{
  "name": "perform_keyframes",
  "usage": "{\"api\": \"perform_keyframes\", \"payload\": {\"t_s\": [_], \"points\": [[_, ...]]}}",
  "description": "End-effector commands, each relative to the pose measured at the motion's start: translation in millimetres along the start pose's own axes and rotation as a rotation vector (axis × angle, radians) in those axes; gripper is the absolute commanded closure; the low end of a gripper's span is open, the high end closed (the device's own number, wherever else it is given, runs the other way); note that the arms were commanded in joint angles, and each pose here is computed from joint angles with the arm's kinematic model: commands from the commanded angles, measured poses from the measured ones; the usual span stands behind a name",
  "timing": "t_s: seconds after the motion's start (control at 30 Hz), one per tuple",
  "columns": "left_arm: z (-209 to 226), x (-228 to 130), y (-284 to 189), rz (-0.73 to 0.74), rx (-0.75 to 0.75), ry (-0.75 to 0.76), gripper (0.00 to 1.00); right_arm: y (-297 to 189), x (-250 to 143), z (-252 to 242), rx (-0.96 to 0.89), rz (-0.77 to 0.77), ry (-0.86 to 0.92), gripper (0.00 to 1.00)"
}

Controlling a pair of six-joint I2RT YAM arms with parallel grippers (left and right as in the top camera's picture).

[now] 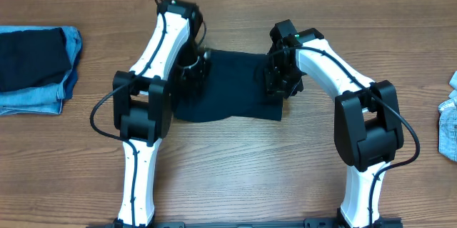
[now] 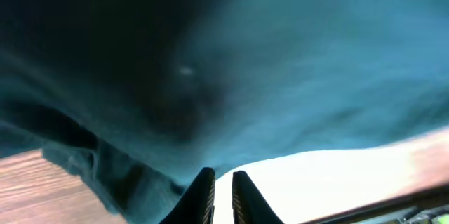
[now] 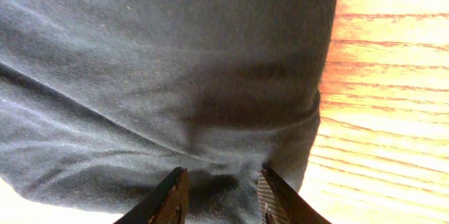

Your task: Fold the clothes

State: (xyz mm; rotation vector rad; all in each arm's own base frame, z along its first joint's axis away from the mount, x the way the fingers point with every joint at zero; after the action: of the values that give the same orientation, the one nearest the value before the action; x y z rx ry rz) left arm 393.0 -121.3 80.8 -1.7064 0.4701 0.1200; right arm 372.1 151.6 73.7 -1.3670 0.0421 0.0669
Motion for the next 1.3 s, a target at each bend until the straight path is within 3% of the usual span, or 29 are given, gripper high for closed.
{"api": "perform_keyframes", "payload": {"t_s": [0.0,0.17,0.33,0.57,0.7,0.9,1.03,1.17,1.27], "points": [[16,-1,22,0.043,0.058,-0.058,0.84,-21,6,5,0.019,-0.059,-0.01,0.63],[30,-8,48,0.096,0.179,-0.088,0.85,-21,6,5,0.019,-0.059,-0.01,0.63],[61,-12,58,0.098,0.224,-0.229,0.87,-21,6,5,0.018,-0.059,-0.01,0.62],[97,-20,45,0.087,0.173,-0.329,0.85,-20,6,2,-0.005,-0.063,-0.009,0.61],[96,-20,37,0.063,0.113,-0.295,0.81,-15,4,5,0.029,-0.053,-0.018,0.61],[84,-16,39,0.055,0.127,-0.263,0.81,-10,-12,47,0.312,0.013,-0.208,0.61],[69,-12,42,0.044,0.141,-0.23,0.8,-4,-21,72,0.303,0.007,-0.282,0.63],[63,-11,43,0.043,0.136,-0.225,0.8,3,-18,68,0.161,-0.026,-0.229,0.8],[60,-10,43,0.042,0.113,-0.225,0.8,10,-16,62,0.11,-0.026,-0.199,0.85]]}}
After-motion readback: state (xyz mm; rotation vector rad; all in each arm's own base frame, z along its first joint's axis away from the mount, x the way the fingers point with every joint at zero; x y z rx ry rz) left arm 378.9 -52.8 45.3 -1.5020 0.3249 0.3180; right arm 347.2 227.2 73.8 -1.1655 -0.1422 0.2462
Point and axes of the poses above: each gripper's point midway between its finger pads, its own y axis out along the fingers, its own z axis along the line the jaws close on, x = y × z, the point moved 5 cm from there along -y, back along the fingers, and after that the axes turned 3 degrees about y, right-handed, at the moved point
